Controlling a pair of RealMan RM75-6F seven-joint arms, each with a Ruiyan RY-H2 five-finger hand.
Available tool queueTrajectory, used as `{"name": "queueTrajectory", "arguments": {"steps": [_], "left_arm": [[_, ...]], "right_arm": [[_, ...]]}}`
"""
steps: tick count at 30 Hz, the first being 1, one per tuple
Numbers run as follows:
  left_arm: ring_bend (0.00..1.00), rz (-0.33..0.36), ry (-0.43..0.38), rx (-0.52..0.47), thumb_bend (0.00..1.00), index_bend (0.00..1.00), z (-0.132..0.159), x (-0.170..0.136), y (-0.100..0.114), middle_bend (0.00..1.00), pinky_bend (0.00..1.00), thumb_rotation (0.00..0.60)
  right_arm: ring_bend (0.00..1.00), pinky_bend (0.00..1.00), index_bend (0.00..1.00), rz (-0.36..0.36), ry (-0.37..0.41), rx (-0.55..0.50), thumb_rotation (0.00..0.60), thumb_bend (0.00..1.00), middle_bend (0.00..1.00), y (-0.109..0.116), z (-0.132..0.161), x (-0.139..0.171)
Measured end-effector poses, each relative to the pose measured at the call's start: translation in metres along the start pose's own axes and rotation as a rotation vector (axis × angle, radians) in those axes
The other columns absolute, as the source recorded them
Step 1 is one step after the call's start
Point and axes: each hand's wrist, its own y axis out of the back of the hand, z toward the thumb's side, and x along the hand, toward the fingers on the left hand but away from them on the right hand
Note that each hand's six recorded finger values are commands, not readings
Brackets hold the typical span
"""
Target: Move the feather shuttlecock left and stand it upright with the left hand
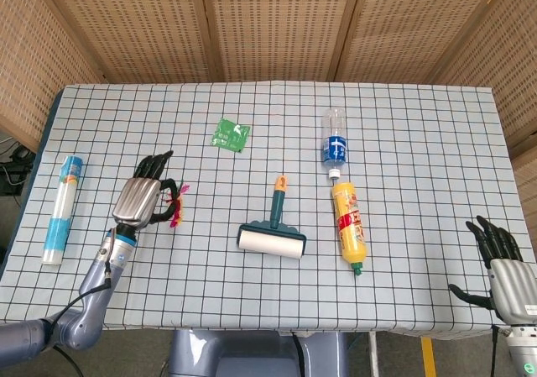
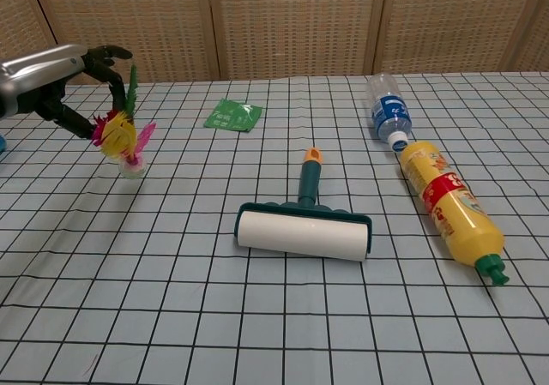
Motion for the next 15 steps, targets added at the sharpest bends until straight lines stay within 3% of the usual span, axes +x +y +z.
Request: {"name": "queueTrajectory", "arguments": {"steps": [8, 12, 15], "left_arm": [[0.0, -0.065, 0.057, -0.246, 0.61, 0.67, -0.007, -0.001, -0.019, 0.0, 0.0, 0.6], [0.0, -0.082, 0.074, -0.312, 0.6, 0.67, -0.011, 0.0, -0.024, 0.0, 0.0, 0.6], [0.0, -0.087, 0.079, -0.343, 0.5, 0.66, -0.014, -0.001, -0.024, 0.0, 0.0, 0.6]], "right_arm": [[0.0, 0.01, 0.0, 0.0, -0.002, 0.001, 0.6, 0.07, 0.0, 0.0, 0.0, 0.0], [0.0, 0.01, 0.0, 0.0, -0.002, 0.001, 0.6, 0.07, 0.0, 0.0, 0.0, 0.0], [0.0, 0.01, 0.01, 0.002, -0.002, 0.001, 0.6, 0.07, 0.0, -0.001, 0.0, 0.0]]}}
